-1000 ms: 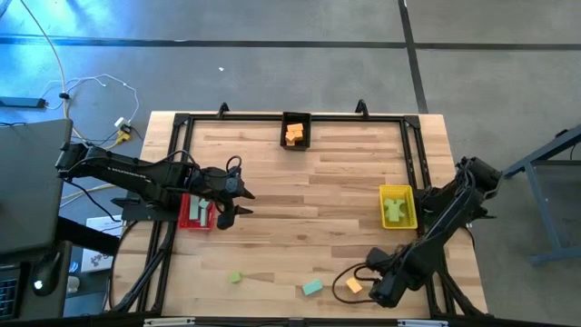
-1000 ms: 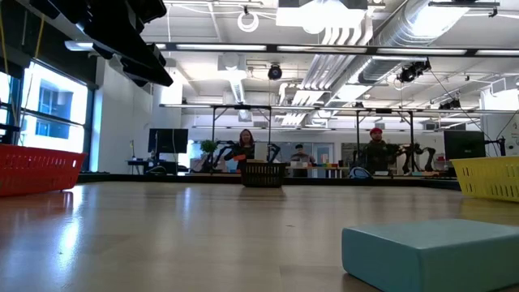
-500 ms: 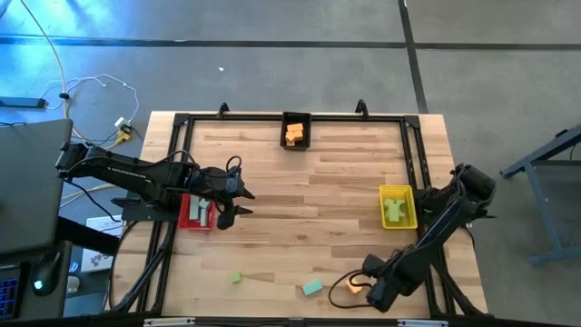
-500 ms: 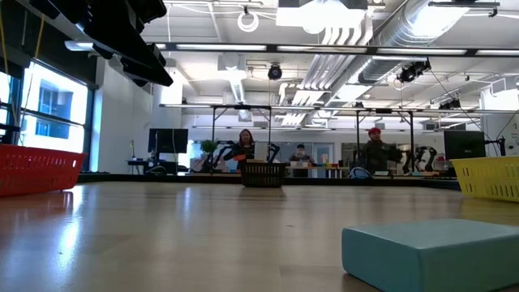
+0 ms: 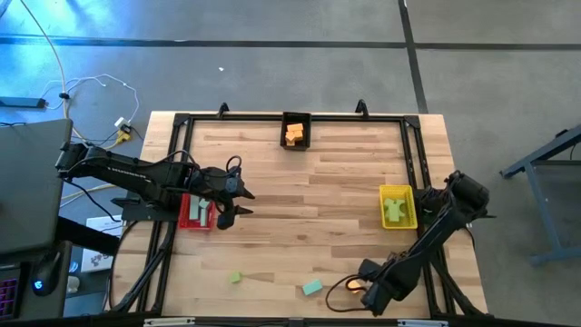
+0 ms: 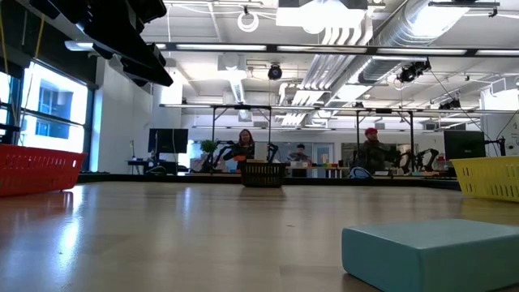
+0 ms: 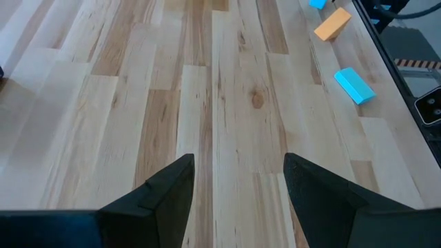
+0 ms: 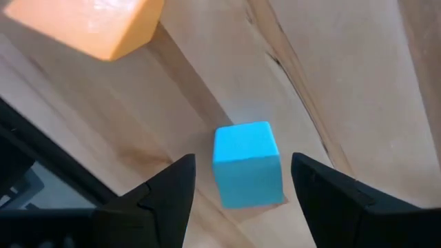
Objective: Sort & place blocks by color
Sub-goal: Put the blue block into the red bin
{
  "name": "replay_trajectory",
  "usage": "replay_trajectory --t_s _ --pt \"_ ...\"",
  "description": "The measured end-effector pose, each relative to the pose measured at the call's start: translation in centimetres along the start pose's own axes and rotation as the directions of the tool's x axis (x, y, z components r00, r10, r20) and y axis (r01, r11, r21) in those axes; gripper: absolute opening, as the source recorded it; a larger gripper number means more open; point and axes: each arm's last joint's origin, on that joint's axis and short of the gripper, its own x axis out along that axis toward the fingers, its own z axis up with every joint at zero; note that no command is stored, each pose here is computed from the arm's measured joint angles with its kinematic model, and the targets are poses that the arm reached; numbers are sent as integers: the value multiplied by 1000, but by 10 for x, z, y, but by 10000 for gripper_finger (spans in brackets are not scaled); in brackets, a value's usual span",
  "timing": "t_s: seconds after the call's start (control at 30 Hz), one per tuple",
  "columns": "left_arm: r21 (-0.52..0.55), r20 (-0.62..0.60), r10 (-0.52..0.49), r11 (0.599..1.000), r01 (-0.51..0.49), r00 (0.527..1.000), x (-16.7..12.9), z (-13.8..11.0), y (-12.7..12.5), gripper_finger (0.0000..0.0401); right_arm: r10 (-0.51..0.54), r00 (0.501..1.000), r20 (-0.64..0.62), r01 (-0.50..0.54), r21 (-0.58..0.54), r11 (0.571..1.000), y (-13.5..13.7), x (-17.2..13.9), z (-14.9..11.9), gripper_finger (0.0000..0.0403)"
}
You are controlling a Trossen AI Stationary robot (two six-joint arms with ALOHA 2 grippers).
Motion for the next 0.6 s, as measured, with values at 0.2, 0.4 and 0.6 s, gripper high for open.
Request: replay_trajectory --t_s 0.2,0.4,0.6 --pt "0 0 0 1000 0 1000 0 0 0 209 -9 1000 -11 9 4 1000 3 10 2 194" --pt "18 0 0 1000 0 1000 0 0 0 209 16 1000 -16 -16 -1 1000 7 14 2 120" --pt "19 0 0 1000 0 1000 0 0 0 209 42 999 -28 -42 15 999 9 13 2 104"
